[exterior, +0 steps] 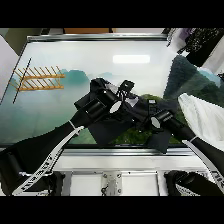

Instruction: Fold the clothes and pants, and hang the long-sleeved shirts on hangers.

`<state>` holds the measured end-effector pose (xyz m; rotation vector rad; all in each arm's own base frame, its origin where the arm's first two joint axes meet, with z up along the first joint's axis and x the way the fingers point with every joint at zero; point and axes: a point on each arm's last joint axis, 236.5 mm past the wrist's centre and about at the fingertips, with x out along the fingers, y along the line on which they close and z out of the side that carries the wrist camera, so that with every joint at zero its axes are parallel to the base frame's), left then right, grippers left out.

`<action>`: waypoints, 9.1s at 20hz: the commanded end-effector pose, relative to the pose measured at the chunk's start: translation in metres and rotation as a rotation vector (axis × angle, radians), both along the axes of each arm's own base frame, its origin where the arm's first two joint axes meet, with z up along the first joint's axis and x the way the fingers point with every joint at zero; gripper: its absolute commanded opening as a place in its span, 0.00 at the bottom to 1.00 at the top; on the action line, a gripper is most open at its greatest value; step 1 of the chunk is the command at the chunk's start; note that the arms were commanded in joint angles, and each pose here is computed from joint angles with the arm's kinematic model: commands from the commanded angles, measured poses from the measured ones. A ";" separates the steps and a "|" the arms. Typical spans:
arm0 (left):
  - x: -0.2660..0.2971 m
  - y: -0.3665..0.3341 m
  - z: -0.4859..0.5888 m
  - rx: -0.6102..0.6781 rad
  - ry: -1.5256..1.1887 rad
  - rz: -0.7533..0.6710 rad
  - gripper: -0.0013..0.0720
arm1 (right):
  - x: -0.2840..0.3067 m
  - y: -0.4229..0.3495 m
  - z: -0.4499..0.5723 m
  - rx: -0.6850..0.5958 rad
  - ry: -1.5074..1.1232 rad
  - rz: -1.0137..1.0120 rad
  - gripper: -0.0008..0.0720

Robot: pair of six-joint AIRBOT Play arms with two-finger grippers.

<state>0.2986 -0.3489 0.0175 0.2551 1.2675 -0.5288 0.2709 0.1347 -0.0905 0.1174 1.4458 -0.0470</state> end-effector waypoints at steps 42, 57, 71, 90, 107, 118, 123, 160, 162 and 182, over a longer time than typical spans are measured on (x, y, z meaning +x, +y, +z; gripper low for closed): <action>-0.133 0.030 0.133 -0.228 0.166 -0.250 0.04 | -0.054 -0.031 0.232 -0.033 -0.022 0.240 0.03; -0.114 0.046 0.013 -0.125 0.276 -0.107 0.04 | -0.060 -0.003 0.177 -0.008 0.050 0.158 0.03; -0.068 0.083 0.065 -0.250 0.125 0.029 0.99 | -0.076 0.008 0.172 -0.025 0.081 0.212 0.04; 0.190 0.550 0.022 0.260 -0.237 0.788 0.99 | -0.076 0.008 0.171 -0.026 0.083 0.212 0.04; 0.217 0.686 -0.099 0.547 -0.176 0.702 0.92 | -0.076 0.008 0.171 -0.026 0.083 0.212 0.04; 0.226 0.701 -0.133 0.534 -0.194 0.714 0.92 | -0.076 0.008 0.171 -0.026 0.083 0.212 0.04; 0.238 0.696 -0.132 0.509 -0.230 0.713 0.61 | -0.076 0.008 0.171 -0.026 0.083 0.212 0.03; 0.201 0.411 0.155 0.302 -0.467 0.067 0.03 | -0.076 0.008 0.171 -0.026 0.083 0.212 0.04; 0.149 0.338 0.146 0.120 -0.378 -0.299 0.03 | -0.076 0.008 0.171 -0.026 0.083 0.212 0.04; -0.040 0.241 0.089 -0.503 -0.141 -0.833 0.03 | -0.076 0.008 0.171 -0.026 0.083 0.212 0.04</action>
